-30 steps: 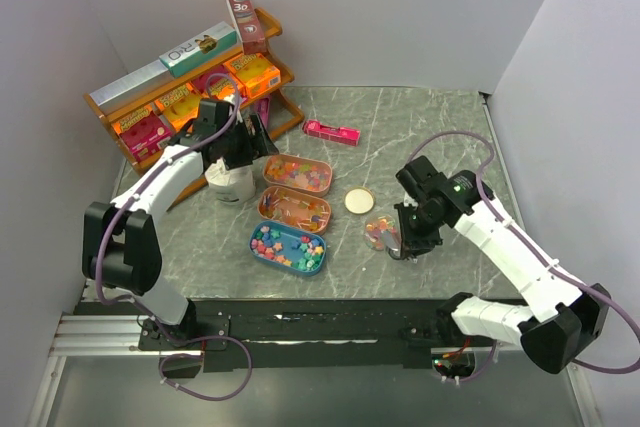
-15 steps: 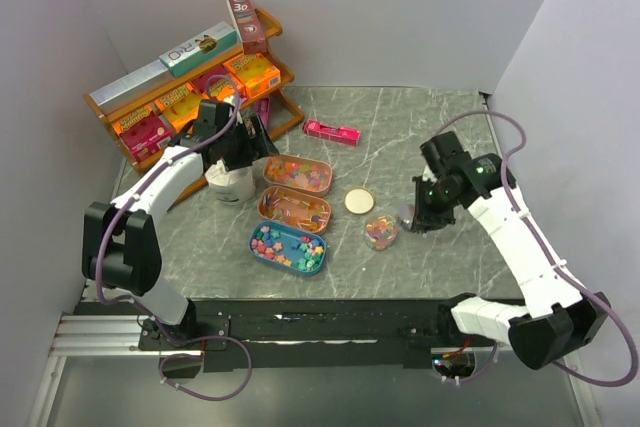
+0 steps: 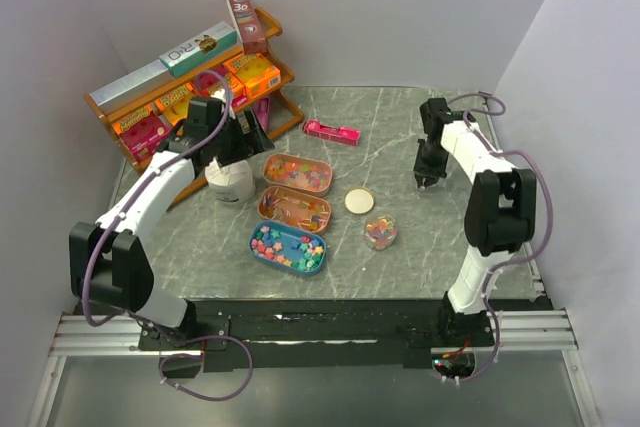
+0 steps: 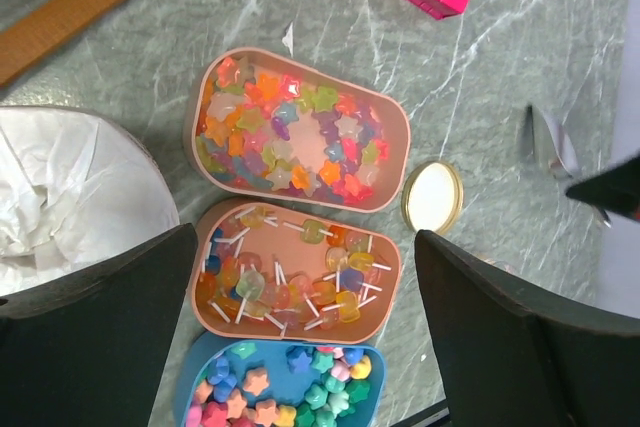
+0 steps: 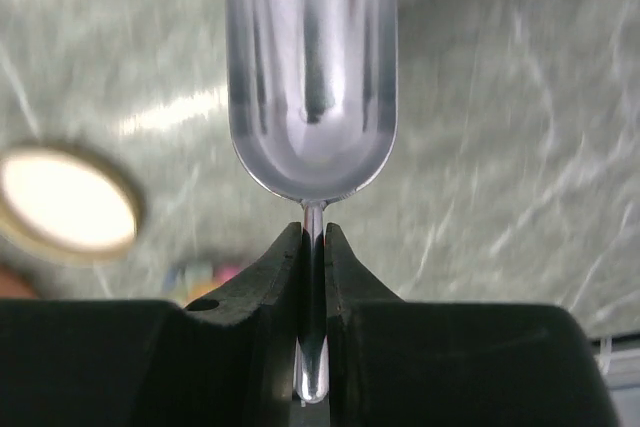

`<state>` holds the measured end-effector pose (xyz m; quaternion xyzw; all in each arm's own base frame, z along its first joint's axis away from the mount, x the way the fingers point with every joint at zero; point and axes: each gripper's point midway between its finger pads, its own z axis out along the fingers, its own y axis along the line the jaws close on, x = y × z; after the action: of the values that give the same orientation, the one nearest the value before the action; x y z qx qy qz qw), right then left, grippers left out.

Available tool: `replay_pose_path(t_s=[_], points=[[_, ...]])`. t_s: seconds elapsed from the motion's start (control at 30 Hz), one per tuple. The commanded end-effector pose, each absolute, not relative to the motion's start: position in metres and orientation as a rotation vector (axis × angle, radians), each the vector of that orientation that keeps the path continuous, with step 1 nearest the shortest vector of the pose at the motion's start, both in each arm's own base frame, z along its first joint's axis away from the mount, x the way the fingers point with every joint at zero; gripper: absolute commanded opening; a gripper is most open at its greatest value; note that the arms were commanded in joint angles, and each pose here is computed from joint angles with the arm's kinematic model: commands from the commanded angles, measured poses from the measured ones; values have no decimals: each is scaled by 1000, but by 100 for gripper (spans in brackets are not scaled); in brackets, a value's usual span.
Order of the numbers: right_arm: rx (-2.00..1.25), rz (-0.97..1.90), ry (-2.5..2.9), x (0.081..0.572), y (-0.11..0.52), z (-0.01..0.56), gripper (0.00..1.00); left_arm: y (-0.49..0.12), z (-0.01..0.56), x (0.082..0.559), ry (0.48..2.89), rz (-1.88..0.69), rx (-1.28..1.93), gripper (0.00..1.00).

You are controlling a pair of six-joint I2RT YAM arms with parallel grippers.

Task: Pack the candies
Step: Place the spatula at the center of the board, then pick up the bottle lid at the center of the board.

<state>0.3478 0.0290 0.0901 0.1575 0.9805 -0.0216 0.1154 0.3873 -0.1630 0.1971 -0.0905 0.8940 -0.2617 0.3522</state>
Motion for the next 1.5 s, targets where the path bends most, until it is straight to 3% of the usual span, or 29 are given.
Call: replay_pose_path(t_s=[0.0,0.1,0.17,0.2,0.3,0.47,0.57,0.67,0.7,0.73,0.77,0.93,1.03,1.13,1.17,1.27,1.47], points=[[422,-115,2793,383,20,97,0,-159,235,389,2213,-673,-207,97],[420,-114,2842,385,22,79,4,-155,236,390,2207,-660,-246,96],[419,-99,2858,386,23,71,15,-157,247,392,2149,-695,-261,97],[422,-90,2864,385,24,68,27,-156,243,390,2145,-708,-272,96],[416,-49,2861,388,28,67,39,-158,258,390,2078,-788,-287,96],[373,-36,2829,392,29,73,43,-167,280,384,2024,-867,-175,96],[316,-32,2762,398,32,89,52,-167,285,379,1999,-870,-146,96],[173,10,2686,408,48,109,66,-169,284,378,2004,-890,-144,96],[115,35,2667,409,62,115,86,-170,285,378,1999,-899,-145,96],[85,39,2649,412,69,119,98,-171,286,379,1998,-915,-172,97],[47,40,2646,412,74,120,99,-170,286,380,1995,-923,-202,96],[-61,130,2613,409,117,123,100,-169,303,383,1895,-1017,-320,96],[-147,250,2580,404,145,122,96,-177,295,378,1959,-1071,-294,97],[-164,315,2620,398,156,108,82,-191,296,373,2004,-1153,-183,96],[-150,321,2644,397,157,103,70,-193,296,374,1993,-1168,-171,96],[-152,334,2729,389,160,80,53,-193,292,375,1982,-1172,-199,96],[-122,338,2767,385,161,65,46,-202,274,381,2073,-1100,-182,96]])
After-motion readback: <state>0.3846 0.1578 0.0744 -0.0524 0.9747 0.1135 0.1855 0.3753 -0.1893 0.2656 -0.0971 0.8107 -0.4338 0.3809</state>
